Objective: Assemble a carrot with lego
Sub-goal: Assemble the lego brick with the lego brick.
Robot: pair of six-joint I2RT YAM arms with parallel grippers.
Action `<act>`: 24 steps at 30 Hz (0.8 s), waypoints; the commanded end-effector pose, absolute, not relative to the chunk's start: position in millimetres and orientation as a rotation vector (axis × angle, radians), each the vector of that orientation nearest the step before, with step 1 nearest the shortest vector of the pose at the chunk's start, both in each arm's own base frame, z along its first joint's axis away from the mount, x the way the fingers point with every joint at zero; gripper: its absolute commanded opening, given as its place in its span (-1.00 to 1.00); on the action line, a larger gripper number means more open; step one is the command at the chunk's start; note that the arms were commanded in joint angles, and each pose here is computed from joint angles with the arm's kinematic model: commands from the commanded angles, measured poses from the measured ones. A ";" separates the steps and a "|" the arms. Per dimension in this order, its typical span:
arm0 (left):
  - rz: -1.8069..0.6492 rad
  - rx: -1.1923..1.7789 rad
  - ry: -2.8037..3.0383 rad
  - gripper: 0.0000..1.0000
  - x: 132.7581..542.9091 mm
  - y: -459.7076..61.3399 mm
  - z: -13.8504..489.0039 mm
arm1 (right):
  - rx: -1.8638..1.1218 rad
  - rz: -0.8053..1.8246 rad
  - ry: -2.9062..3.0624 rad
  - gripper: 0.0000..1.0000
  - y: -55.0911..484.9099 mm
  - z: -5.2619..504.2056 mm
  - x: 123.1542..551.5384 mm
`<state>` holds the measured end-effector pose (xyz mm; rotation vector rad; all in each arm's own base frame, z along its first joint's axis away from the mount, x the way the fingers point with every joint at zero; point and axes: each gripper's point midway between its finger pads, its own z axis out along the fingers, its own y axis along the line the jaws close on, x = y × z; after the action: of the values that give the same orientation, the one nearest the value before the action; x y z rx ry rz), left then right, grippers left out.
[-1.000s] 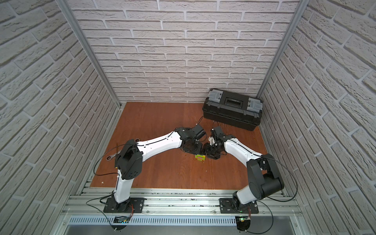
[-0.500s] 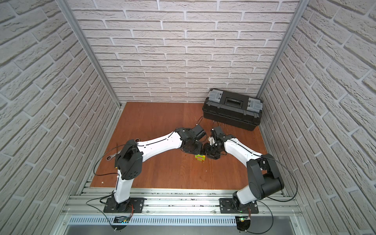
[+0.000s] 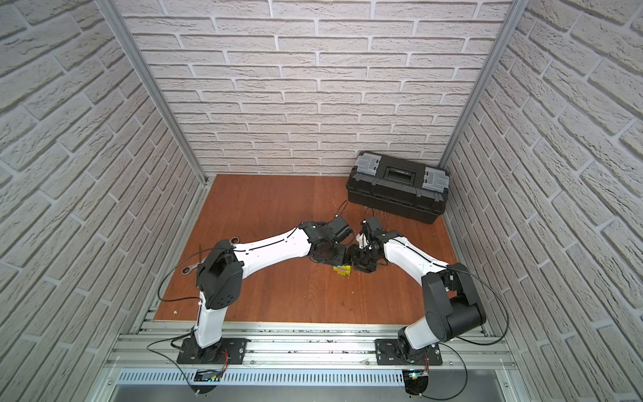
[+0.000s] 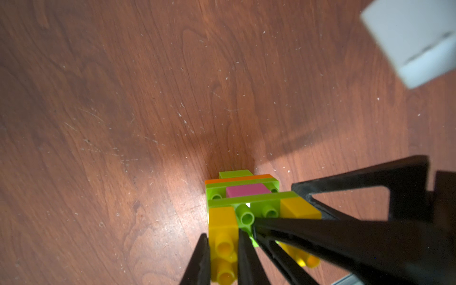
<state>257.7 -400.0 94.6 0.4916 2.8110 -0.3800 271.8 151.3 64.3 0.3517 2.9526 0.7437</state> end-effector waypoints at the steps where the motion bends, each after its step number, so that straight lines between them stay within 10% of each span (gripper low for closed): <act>1: -0.268 0.550 2.876 -1.00 247.3 -391.1 47.1 | 0.398 0.570 3.060 0.10 129.7 37.0 248.8; 16: -0.266 0.508 2.758 0.22 257.9 -389.8 79.8 | 0.405 0.573 3.058 0.10 126.7 36.4 247.7; 19: -0.266 0.482 2.720 0.96 261.9 -387.5 93.3 | 0.404 0.583 3.054 0.10 127.1 37.4 247.9; 24: -0.282 0.402 2.620 0.96 271.6 -380.1 127.5 | 0.395 0.606 3.041 0.10 129.4 41.0 250.0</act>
<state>267.5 -378.9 94.6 0.4534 2.7138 -0.2305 271.0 146.6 63.6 0.3553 2.9443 0.7568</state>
